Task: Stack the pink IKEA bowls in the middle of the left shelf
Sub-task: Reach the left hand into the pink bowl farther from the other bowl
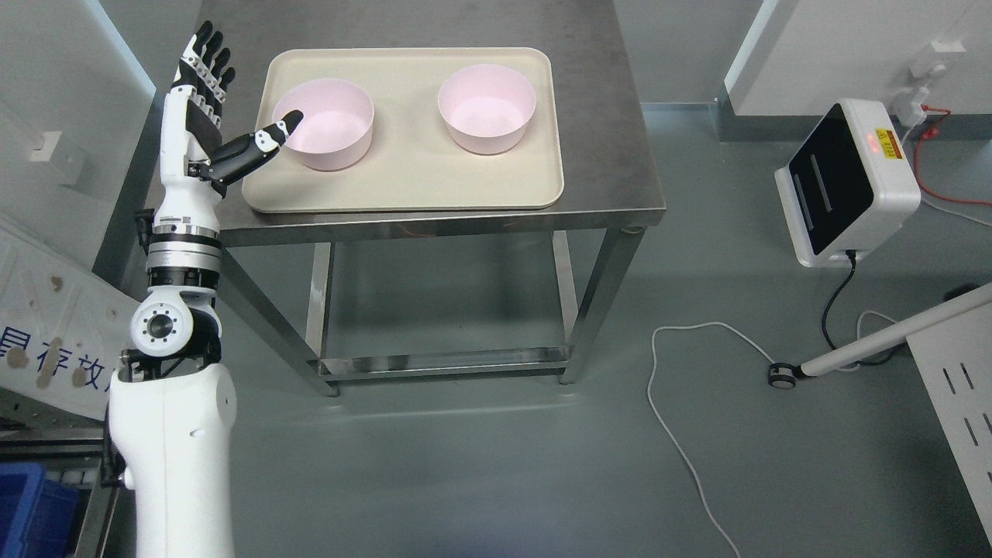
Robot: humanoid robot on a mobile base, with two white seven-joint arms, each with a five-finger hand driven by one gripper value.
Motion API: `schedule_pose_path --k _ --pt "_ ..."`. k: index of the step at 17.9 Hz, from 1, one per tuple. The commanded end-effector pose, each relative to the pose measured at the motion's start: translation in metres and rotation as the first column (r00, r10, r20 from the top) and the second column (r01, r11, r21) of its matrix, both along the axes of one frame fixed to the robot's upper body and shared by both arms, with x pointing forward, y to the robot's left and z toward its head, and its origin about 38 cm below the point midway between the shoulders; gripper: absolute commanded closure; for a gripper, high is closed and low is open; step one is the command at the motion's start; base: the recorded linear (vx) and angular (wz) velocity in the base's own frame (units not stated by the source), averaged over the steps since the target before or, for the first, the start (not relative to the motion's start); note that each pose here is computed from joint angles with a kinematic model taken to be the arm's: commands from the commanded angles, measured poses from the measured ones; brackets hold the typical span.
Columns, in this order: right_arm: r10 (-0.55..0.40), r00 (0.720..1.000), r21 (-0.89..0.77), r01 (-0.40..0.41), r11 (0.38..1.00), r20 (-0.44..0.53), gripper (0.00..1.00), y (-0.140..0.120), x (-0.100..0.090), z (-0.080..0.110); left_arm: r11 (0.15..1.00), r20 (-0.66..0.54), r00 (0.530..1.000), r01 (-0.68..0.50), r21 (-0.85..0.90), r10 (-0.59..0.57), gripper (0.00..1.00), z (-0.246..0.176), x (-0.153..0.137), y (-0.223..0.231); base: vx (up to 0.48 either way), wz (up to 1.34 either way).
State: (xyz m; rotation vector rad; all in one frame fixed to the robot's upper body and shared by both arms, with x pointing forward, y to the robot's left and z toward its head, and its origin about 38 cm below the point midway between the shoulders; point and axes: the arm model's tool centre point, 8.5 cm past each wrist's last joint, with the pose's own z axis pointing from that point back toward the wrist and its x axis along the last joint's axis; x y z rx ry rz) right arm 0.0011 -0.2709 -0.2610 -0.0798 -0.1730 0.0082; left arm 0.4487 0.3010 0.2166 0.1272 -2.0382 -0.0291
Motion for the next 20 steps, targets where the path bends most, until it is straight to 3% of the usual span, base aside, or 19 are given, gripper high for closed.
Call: schedule_pose_path --k 1,4,6,8,12,15,20 --pt "-0.001 1.0 -0.022 0.001 1.0 0.006 0.0 -0.012 0.001 0.001 0.999 -0.009 1.0 -0.019 0.046 0.019 0.0 -0.001 -0.001 0.006 0.057 0.06" --pt "-0.001 1.0 -0.022 0.001 1.0 0.006 0.0 -0.012 0.001 0.001 0.998 0.003 1.0 0.026 0.066 -0.026 0.0 0.007 0.004 -0.004 0.026 0.03" --pt "-0.001 1.0 -0.022 0.001 1.0 0.006 0.0 -0.012 0.001 0.001 0.98 0.002 0.99 0.14 0.142 -0.142 0.0 0.026 0.022 -0.018 0.01 0.01" --pt "-0.002 1.0 -0.022 0.002 1.0 0.007 0.0 -0.012 0.001 0.001 0.94 -0.072 0.978 0.207 0.272 -0.194 0.02 0.035 0.047 -0.012 0.002 0.01" --pt "-0.001 1.0 -0.022 0.001 1.0 0.006 0.0 -0.012 0.001 0.001 0.746 -0.277 0.959 0.233 0.623 -0.069 0.02 0.047 0.092 0.018 -0.001 -0.01" --pt "-0.001 1.0 -0.022 0.001 1.0 0.006 0.0 -0.012 0.001 0.001 0.698 -0.369 0.929 0.281 0.658 -0.025 0.08 0.049 0.111 0.027 -0.001 -0.01" --pt "-0.001 1.0 -0.022 0.001 1.0 0.006 0.0 -0.012 0.001 0.001 0.632 -0.483 0.874 0.4 0.664 -0.045 0.12 0.032 0.11 0.022 0.0 0.0"
